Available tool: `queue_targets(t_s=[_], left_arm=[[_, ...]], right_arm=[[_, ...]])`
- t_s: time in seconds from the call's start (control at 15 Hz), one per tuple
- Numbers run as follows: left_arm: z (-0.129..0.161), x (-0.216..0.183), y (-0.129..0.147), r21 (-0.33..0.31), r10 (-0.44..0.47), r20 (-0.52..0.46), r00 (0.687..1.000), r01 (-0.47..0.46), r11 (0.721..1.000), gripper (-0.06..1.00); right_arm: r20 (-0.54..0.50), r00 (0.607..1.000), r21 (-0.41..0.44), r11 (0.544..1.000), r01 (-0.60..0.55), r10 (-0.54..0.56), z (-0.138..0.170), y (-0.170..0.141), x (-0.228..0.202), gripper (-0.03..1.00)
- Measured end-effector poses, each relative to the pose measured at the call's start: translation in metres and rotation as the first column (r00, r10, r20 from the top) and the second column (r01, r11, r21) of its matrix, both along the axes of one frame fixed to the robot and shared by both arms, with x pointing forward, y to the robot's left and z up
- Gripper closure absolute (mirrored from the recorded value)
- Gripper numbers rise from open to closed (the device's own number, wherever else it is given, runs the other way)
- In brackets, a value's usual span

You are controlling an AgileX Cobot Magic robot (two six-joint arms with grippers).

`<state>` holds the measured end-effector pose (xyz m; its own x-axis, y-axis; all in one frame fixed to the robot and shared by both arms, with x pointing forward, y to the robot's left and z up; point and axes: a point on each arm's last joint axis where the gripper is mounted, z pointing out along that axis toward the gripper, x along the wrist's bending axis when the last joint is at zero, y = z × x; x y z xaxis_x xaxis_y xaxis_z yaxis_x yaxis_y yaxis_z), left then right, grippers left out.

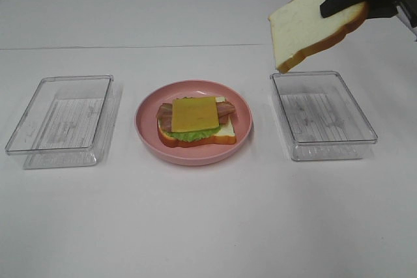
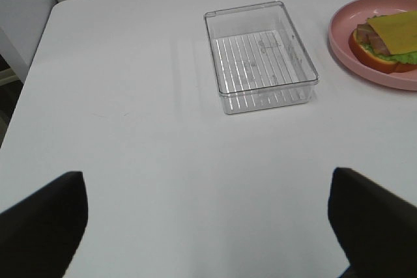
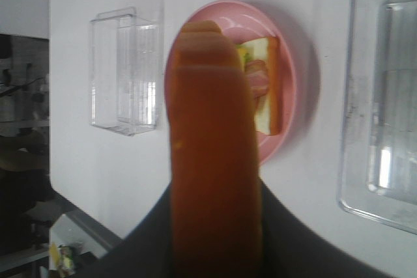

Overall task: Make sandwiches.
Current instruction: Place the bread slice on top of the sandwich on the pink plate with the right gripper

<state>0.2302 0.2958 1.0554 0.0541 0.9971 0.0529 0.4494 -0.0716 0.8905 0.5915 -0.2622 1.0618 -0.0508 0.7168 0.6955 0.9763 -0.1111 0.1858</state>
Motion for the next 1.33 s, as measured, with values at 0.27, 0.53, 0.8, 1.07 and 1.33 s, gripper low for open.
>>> queue_targets(t_s=[0.27,0.53,0.8,1.07,1.33], left_arm=[[0.000,0.000,0.000,0.000,0.000,0.000,1.000,0.000,1.000,0.03],[0.000,0.000,0.000,0.000,0.000,0.000,1.000,0.000,1.000,0.03],[0.000,0.000,0.000,0.000,0.000,0.000,1.000,0.000,1.000,0.03],[0.000,0.000,0.000,0.000,0.000,0.000,1.000,0.000,1.000,0.03],[0.000,0.000,0.000,0.000,0.000,0.000,1.000,0.000,1.000,0.03]], right_arm=[[0.066,0.998,0.301,0.954,-0.008,-0.013,-0.009,0.018,-0.005,0.73],[0.083,0.996,0.329,0.942,-0.063,0.038,-0.016,0.061,-0.010,0.73],[0.049,0.996,0.314,0.946,-0.081,0.069,-0.040,0.100,-0.006,0.73],[-0.015,0.995,0.334,0.938,-0.089,0.100,-0.071,0.123,0.011,0.73],[-0.076,0.991,0.337,0.938,-0.082,0.114,-0.104,0.135,0.028,0.73]])
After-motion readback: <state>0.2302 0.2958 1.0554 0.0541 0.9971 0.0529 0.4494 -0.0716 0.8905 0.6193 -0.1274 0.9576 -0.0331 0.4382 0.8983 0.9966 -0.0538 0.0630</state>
